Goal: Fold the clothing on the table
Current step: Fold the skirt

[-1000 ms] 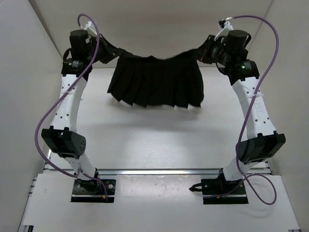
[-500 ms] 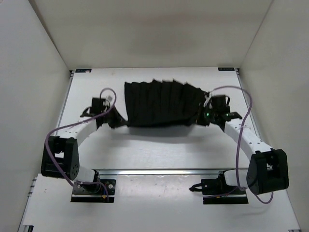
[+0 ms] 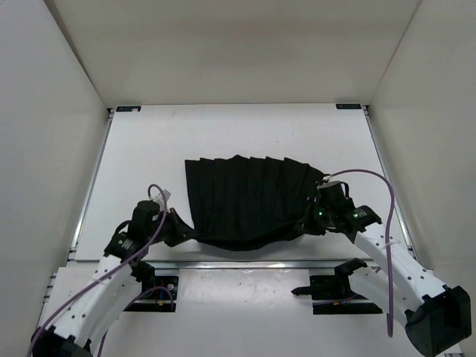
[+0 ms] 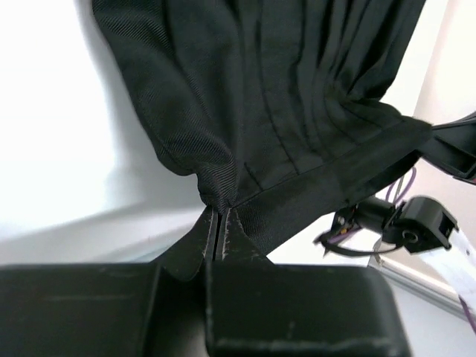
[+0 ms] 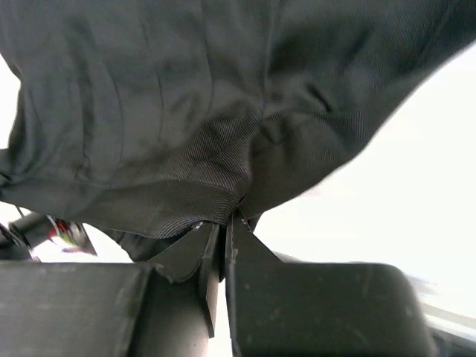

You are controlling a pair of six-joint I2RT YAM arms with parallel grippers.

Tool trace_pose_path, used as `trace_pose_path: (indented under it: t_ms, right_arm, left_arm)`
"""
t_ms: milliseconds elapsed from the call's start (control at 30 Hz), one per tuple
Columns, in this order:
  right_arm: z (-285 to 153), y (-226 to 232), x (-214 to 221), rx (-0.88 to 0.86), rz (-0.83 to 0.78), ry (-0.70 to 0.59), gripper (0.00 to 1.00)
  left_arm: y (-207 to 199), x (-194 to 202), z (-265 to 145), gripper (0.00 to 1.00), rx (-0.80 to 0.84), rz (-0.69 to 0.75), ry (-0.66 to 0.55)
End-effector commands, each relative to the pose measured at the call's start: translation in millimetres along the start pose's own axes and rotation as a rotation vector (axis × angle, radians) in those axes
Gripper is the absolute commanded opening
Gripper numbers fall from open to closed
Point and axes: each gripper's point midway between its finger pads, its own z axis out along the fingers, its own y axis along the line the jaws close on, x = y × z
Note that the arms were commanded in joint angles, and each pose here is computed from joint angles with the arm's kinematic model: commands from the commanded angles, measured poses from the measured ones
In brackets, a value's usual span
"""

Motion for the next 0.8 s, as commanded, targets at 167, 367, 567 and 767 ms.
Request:
trace_pose_path:
  t_ms: [167, 367, 567, 767]
  right_arm:
    - [-33, 26, 13, -0.02, -0.002, -0.01, 0.0]
    - [-42, 22, -38, -0.024, -0.037, -0.073, 0.0]
    - [-29, 2, -120, -0.046, -0.039, -0.156, 0.0]
    - [8, -11, -206, 0.009, -0.096, -0.178, 0.0]
  left_arm:
    - [-10, 8, -31, 0.0, -0.022, -0.007, -0.037]
    - [-45, -56, -29, 0.0, -0.053, 0.097, -0.105]
    - [-74, -120, 19, 0.0, 0.008, 0.049, -0.11]
    - [-47, -195, 102, 0.0, -0.101, -0.018, -0.049]
